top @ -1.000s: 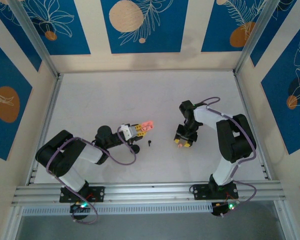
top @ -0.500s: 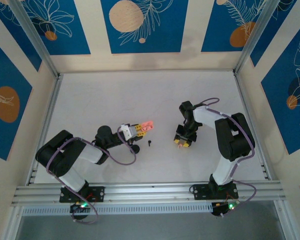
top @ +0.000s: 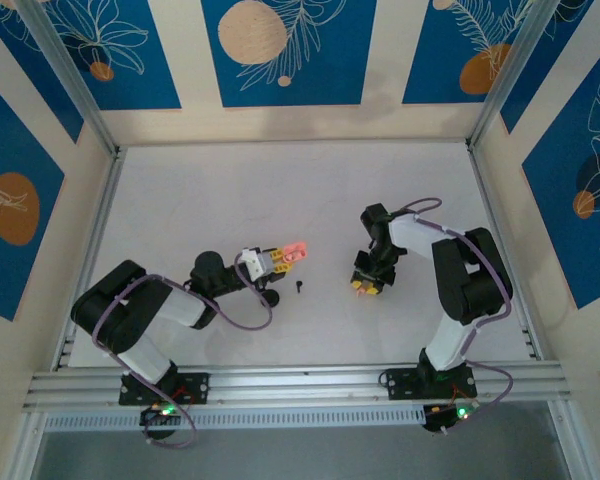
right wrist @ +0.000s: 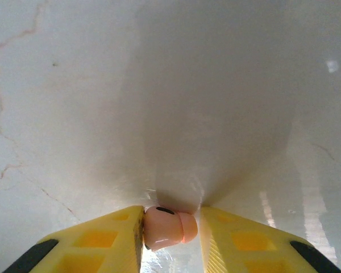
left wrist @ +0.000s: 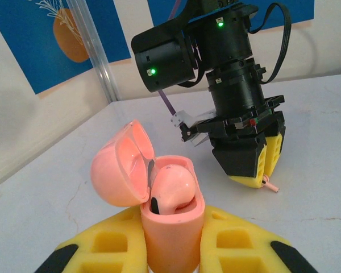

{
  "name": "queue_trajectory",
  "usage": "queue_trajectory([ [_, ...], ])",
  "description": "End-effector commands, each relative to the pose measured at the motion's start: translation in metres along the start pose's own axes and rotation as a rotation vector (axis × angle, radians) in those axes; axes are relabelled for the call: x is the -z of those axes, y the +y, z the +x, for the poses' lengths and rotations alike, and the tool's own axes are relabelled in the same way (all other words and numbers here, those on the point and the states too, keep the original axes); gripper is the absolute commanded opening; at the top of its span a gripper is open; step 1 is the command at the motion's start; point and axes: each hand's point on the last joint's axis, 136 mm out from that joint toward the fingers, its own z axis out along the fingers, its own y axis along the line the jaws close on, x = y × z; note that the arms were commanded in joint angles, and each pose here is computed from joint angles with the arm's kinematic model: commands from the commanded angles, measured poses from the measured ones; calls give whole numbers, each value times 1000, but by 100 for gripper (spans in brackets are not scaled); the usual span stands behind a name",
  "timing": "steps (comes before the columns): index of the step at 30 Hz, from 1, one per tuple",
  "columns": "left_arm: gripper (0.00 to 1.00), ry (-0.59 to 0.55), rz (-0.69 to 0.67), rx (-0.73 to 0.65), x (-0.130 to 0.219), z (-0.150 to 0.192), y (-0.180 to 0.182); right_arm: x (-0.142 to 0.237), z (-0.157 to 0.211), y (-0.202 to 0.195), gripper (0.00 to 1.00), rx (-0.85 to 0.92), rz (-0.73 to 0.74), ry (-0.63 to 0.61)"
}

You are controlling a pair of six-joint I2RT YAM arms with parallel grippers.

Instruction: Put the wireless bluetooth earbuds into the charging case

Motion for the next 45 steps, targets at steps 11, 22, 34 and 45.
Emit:
queue_trajectory([
  [11, 14, -28, 21, -20, 0, -6, -7, 21, 6, 13, 28, 26, -113, -130],
  [22, 14, -3, 13, -8, -7, 5, -5, 76, 3, 66, 28, 205, -309, -402],
  [34, 14, -12, 3, -8, -14, 2, 0, 131, 27, 133, 28, 484, -504, -678],
  [45, 14, -22, -3, 11, -16, -2, 2, 140, 44, 162, 28, 598, -610, -775],
])
